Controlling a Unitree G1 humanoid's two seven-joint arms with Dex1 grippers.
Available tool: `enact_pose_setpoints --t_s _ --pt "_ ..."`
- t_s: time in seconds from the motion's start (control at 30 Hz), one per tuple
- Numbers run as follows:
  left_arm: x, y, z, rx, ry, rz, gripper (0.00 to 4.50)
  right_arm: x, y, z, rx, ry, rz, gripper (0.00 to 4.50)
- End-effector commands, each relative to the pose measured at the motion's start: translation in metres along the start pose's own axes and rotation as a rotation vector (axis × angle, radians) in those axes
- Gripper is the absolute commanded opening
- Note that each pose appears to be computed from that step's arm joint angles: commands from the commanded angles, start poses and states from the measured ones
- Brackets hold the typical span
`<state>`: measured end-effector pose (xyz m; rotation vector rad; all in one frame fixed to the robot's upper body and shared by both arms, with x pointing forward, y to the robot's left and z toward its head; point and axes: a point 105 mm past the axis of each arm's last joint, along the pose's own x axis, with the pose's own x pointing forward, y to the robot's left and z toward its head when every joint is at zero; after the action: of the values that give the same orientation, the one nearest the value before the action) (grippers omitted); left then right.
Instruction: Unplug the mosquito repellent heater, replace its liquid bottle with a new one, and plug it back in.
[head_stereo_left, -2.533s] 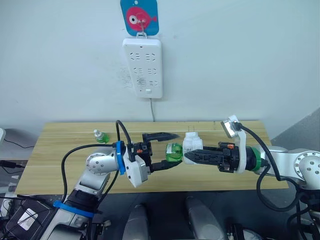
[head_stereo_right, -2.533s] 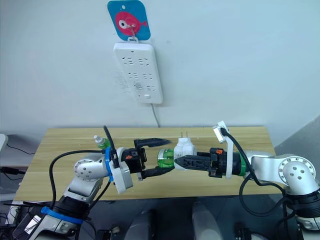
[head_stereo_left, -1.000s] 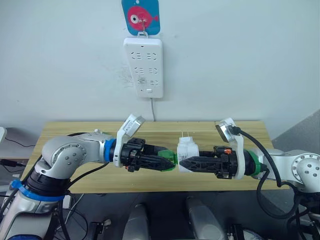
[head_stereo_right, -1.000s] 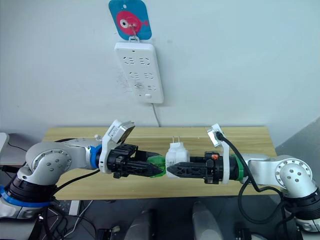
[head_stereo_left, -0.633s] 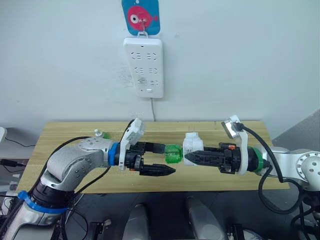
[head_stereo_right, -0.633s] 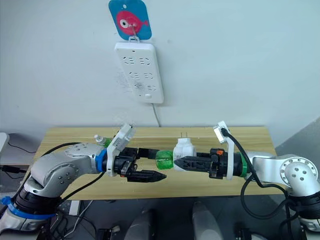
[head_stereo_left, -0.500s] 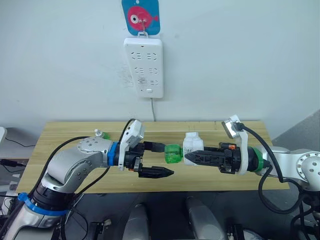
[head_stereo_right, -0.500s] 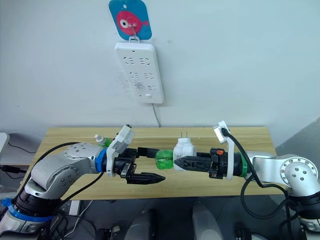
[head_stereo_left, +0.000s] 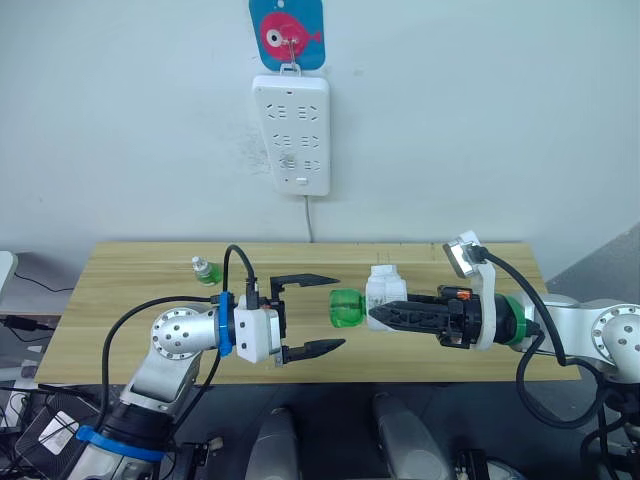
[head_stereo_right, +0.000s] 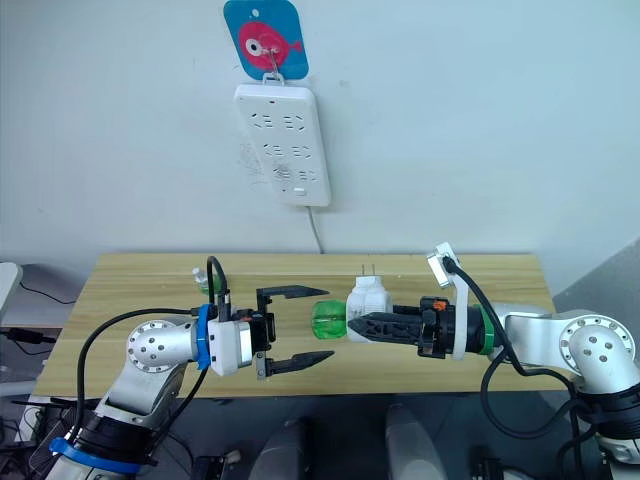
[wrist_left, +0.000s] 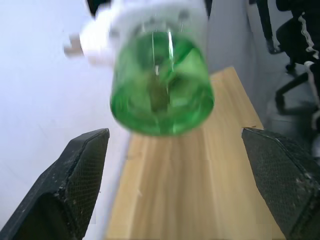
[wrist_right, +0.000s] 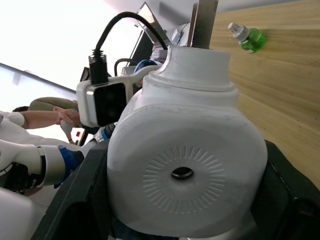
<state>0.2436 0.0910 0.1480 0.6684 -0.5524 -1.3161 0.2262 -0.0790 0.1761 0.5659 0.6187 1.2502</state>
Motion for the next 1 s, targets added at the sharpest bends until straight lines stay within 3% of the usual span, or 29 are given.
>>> enact_pose_setpoints --t_s 0.03,0.2,0.3,0.47,0.5,0.63,0.67,0.7,0.77,1.0 --pt "0.01 0.012 0.014 0.066 -0.064 0.032 4.5 -0.001 0.009 0.004 -0.025 -0.014 0.028 3.06" --pt "0.016 0.013 0.021 0.069 -0.1 0.001 4.5 -0.001 0.009 0.005 -0.026 -0.016 0.025 3.06" --pt "0.017 0.009 0.022 0.05 -0.109 -0.028 3.91 -0.001 0.009 0.005 -0.027 -0.017 0.023 3.06" --pt "0.016 0.008 0.024 0.023 -0.1 -0.058 2.36 -0.001 0.009 0.005 -0.026 -0.02 0.023 3.06" --pt "0.016 0.01 0.027 0.014 -0.103 -0.063 2.25 -0.001 0.009 0.005 -0.026 -0.02 0.022 3.06" --pt "0.016 0.015 0.03 -0.152 -0.066 -0.084 2.25 -0.001 0.008 0.005 -0.026 -0.021 0.02 3.06" --pt "0.016 0.017 0.029 -0.236 -0.05 -0.067 2.25 -0.001 0.008 0.005 -0.026 -0.021 0.02 3.06" --pt "0.012 0.01 0.031 -0.409 -0.021 -0.133 2.25 -0.001 0.008 0.005 -0.026 -0.02 0.02 3.06" --pt "0.008 -0.001 0.039 -0.591 0.009 -0.236 2.25 -0.001 0.008 0.005 -0.027 -0.017 0.022 3.06" --pt "-0.004 0.029 0.035 -0.834 0.051 -0.254 2.25 -0.001 0.006 0.003 -0.03 -0.002 0.028 3.06"
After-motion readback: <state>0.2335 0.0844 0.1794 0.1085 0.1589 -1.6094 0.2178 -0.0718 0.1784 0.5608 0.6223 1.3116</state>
